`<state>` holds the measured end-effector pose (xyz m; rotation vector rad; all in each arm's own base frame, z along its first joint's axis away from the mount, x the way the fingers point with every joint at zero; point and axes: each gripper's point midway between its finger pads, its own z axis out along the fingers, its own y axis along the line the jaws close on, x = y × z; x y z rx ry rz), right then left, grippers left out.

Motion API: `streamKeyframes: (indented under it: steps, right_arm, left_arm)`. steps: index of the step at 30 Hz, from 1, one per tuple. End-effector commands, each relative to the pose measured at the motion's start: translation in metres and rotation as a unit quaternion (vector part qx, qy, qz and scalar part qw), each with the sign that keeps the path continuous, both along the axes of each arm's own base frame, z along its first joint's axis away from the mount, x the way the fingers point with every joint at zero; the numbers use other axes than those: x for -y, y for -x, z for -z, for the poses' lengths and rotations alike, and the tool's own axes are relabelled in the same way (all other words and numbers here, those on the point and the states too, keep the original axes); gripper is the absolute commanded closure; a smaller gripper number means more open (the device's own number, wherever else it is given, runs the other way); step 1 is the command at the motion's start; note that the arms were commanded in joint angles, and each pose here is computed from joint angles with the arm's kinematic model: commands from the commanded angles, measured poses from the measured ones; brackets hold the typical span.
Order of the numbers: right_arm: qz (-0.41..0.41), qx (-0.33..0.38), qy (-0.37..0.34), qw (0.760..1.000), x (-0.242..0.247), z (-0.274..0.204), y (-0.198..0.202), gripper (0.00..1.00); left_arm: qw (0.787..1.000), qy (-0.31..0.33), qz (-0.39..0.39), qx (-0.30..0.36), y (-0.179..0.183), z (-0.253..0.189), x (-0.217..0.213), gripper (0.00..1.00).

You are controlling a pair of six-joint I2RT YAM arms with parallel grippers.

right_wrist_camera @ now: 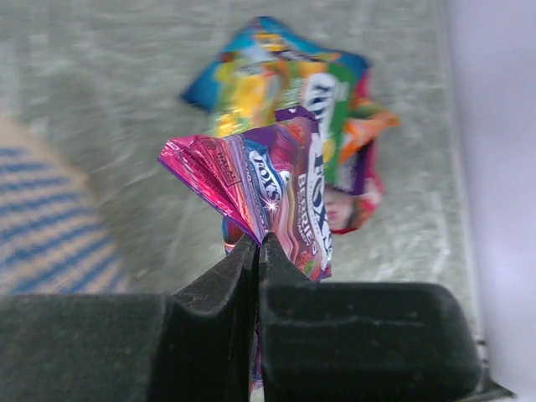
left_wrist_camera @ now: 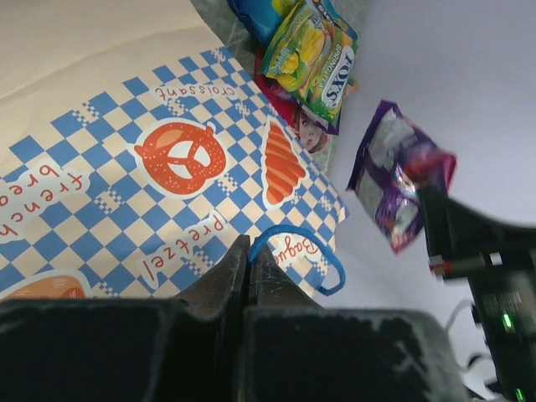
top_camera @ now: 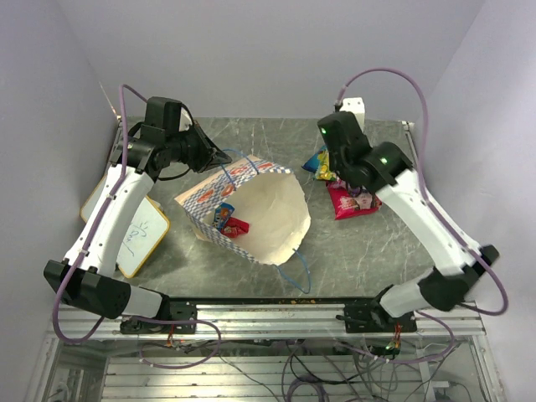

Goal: Take the snacks out of the paper bag
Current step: Place the snack at the center of the board.

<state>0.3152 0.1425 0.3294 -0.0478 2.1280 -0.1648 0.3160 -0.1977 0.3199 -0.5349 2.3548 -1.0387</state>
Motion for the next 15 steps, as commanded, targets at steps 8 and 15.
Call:
streamKeyframes:
  steps: [8,15]
  right_arm:
    - [0.136,0.029,0.177,0.974,0.098,0.013,-0.113,1.00]
    - [0.098,-0.014,0.170,0.981,0.075,0.084,-0.153,1.00]
  left_arm:
    - [0.997,0.050,0.053,0.033,0.006,-0.026,0.014,0.93]
    - [0.984,0.109,0.132,0.055,0.018,-0.039,0.038,0.93]
